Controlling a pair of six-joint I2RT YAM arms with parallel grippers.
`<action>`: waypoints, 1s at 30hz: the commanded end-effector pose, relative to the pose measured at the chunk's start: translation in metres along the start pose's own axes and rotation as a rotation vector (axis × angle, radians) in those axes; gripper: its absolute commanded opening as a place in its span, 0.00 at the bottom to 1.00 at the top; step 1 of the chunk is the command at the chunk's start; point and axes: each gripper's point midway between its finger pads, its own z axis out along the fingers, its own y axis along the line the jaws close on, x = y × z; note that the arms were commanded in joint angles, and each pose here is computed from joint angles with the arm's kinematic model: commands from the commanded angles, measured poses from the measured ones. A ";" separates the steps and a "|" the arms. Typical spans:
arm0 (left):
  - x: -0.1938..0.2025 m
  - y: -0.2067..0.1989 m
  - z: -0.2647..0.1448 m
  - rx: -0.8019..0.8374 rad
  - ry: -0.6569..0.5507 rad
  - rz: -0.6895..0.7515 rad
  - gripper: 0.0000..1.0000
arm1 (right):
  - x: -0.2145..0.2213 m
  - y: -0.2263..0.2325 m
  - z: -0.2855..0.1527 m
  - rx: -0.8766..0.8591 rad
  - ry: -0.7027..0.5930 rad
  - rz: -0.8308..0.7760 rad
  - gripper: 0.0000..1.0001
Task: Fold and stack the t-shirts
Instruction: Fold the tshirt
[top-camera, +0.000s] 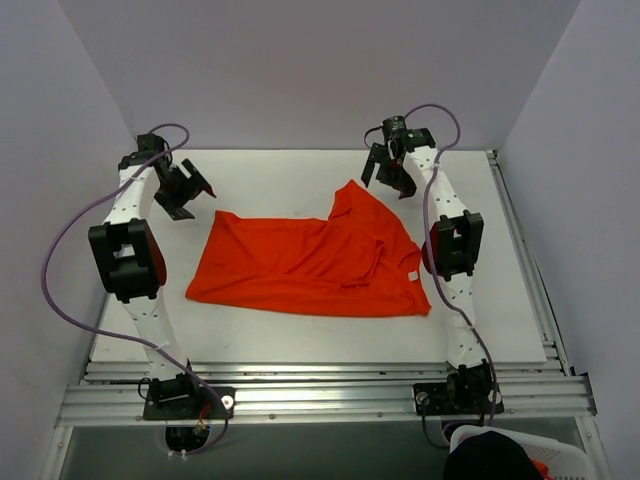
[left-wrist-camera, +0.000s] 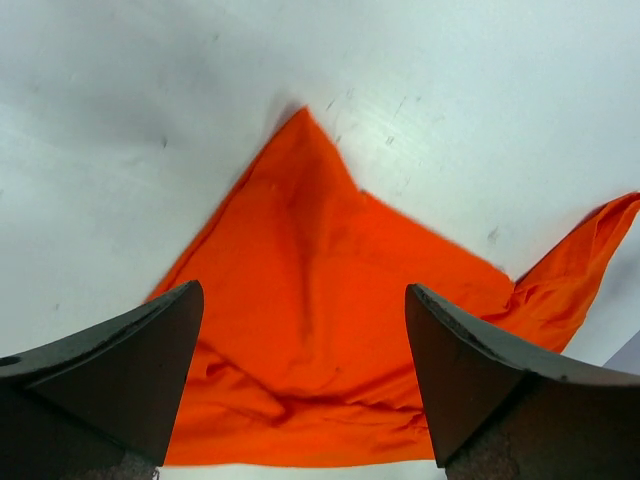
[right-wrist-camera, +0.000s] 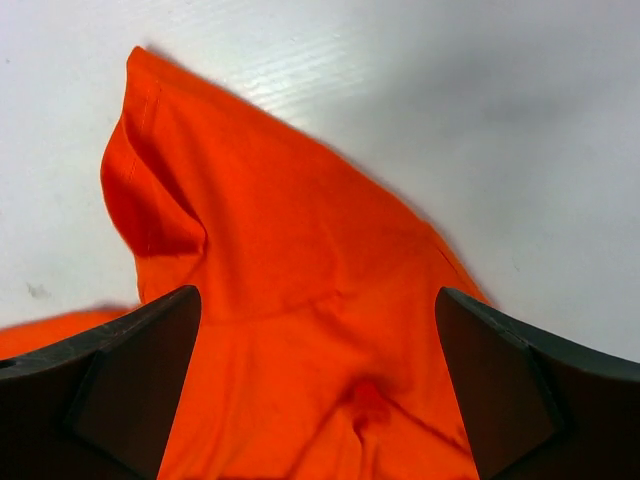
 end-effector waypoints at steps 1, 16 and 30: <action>-0.029 -0.031 0.001 0.120 -0.035 0.095 0.91 | -0.005 0.018 0.027 -0.157 0.048 0.001 1.00; -0.052 -0.015 0.068 0.092 -0.049 0.127 0.90 | 0.009 0.072 0.163 -0.373 -0.009 0.072 1.00; -0.029 0.003 0.105 0.105 0.005 0.092 0.90 | 0.086 0.071 0.195 -0.266 0.092 0.016 0.83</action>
